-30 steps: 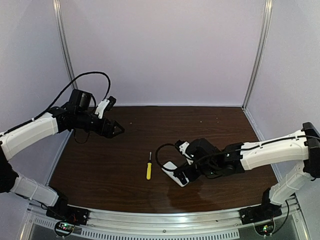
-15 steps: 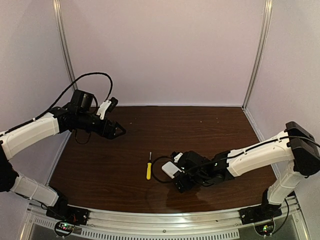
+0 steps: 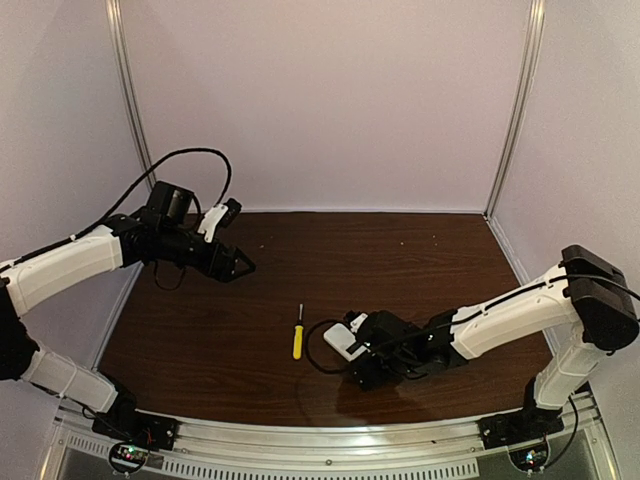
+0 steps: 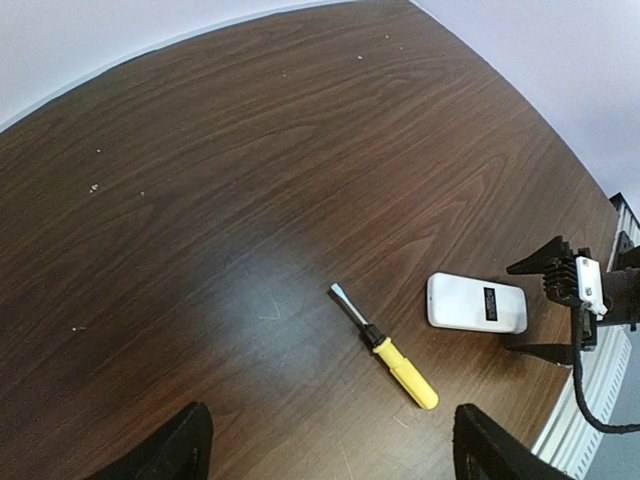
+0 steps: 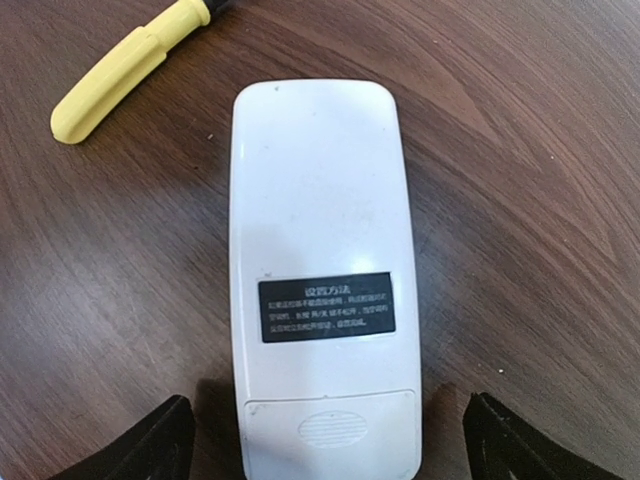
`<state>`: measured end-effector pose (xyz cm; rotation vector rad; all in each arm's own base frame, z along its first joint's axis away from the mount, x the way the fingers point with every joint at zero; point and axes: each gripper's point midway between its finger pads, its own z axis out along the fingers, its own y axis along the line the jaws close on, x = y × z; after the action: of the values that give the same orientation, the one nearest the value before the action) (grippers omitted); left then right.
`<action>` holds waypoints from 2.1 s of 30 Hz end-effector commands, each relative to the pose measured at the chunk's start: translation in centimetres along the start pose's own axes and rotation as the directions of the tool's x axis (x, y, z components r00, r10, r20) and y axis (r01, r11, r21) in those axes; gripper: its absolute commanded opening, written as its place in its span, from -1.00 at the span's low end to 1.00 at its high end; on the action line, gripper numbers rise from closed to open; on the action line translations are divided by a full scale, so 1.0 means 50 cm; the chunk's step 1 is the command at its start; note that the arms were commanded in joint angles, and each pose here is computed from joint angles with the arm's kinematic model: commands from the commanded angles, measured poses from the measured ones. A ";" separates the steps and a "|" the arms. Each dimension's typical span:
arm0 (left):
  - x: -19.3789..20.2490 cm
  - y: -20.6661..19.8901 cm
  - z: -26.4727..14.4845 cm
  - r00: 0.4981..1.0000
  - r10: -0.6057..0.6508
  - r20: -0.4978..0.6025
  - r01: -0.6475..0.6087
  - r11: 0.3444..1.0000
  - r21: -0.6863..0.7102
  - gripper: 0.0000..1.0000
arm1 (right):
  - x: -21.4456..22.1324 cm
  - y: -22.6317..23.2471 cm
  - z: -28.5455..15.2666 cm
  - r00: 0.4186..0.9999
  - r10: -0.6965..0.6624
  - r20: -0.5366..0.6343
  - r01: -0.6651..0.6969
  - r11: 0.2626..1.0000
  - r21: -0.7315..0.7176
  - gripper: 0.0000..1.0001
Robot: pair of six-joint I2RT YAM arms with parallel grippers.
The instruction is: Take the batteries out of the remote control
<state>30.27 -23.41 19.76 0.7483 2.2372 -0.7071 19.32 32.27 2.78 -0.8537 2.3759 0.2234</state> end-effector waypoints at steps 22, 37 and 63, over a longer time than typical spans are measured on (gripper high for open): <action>0.008 0.000 0.022 1.000 0.018 -0.020 -0.018 1.000 0.010 0.63 | 0.050 -0.009 0.038 0.997 -0.048 -0.058 0.048 0.999 -0.003 0.48; -0.112 -0.001 -0.011 0.992 0.027 0.126 -0.023 0.999 -0.033 0.58 | 0.006 -0.017 0.026 0.998 -0.064 0.006 0.064 0.998 -0.006 -0.06; -0.131 -0.064 0.071 0.997 0.010 0.083 -0.031 0.966 0.258 0.59 | -0.129 -0.083 -0.041 0.980 0.010 0.197 -0.010 1.000 -0.002 -0.15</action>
<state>34.63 -28.79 22.50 0.7929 2.1512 -0.9150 23.93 31.08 6.32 -0.8215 2.2541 0.2626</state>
